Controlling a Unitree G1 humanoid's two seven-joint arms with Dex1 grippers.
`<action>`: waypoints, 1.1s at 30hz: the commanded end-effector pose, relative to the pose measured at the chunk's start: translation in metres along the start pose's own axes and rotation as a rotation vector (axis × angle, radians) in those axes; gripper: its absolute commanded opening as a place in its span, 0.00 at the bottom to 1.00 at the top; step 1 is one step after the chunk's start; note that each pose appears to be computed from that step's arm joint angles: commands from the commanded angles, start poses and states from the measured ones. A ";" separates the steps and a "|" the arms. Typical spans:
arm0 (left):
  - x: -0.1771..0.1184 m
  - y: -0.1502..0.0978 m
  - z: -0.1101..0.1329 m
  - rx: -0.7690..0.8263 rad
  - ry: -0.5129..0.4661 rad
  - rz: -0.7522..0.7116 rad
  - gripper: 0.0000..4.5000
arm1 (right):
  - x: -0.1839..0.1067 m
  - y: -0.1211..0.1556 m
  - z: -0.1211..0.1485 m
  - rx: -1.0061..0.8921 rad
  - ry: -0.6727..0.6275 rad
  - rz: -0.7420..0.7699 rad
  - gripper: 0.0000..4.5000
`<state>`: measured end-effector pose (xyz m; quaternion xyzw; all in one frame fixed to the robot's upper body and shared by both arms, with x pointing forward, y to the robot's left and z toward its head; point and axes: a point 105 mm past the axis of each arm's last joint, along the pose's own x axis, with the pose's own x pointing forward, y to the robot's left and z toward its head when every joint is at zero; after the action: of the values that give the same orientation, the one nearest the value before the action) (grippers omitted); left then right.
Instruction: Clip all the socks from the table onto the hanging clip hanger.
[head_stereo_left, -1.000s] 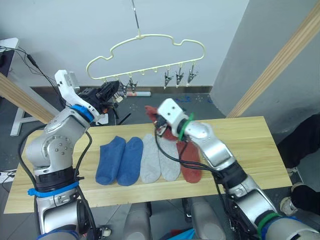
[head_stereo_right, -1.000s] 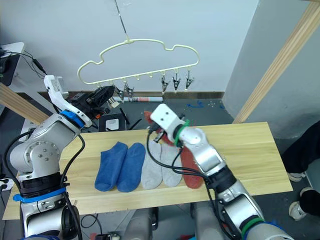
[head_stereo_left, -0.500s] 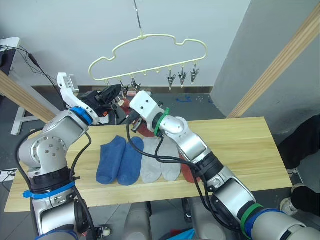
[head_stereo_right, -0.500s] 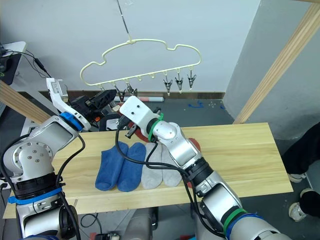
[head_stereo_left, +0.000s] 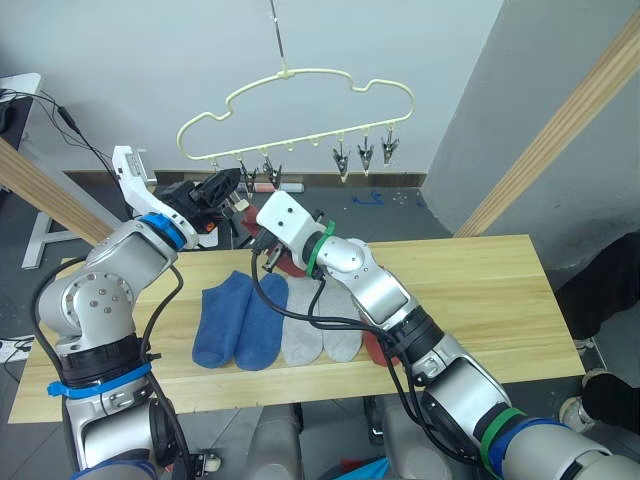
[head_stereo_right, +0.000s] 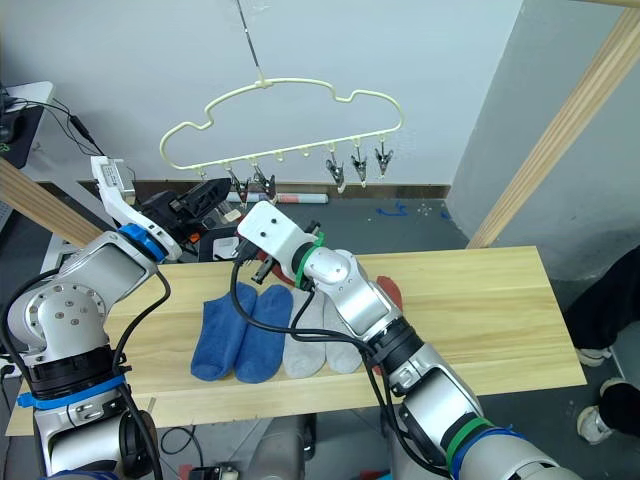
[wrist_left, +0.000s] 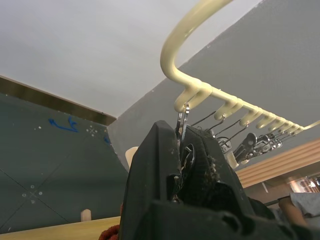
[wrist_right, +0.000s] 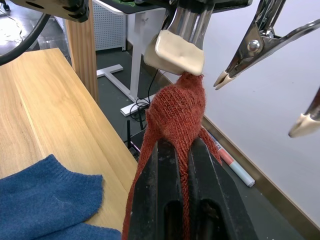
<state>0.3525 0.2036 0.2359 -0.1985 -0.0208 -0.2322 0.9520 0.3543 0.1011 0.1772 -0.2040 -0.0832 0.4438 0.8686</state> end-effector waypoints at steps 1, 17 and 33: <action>-0.005 -0.004 0.012 0.026 -0.049 -0.014 0.04 | 0.006 0.013 0.037 0.014 -0.121 0.024 0.00; -0.004 -0.009 0.003 0.014 -0.037 -0.025 0.04 | 0.012 0.022 0.071 0.047 -0.223 0.066 0.00; -0.026 -0.006 -0.008 0.091 0.041 -0.021 0.65 | 0.012 0.023 0.068 0.060 -0.213 0.070 0.00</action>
<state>0.3354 0.2111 0.2142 -0.1694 0.0080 -0.2229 0.9600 0.3512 0.1077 0.1955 -0.1704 -0.1038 0.4590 0.8658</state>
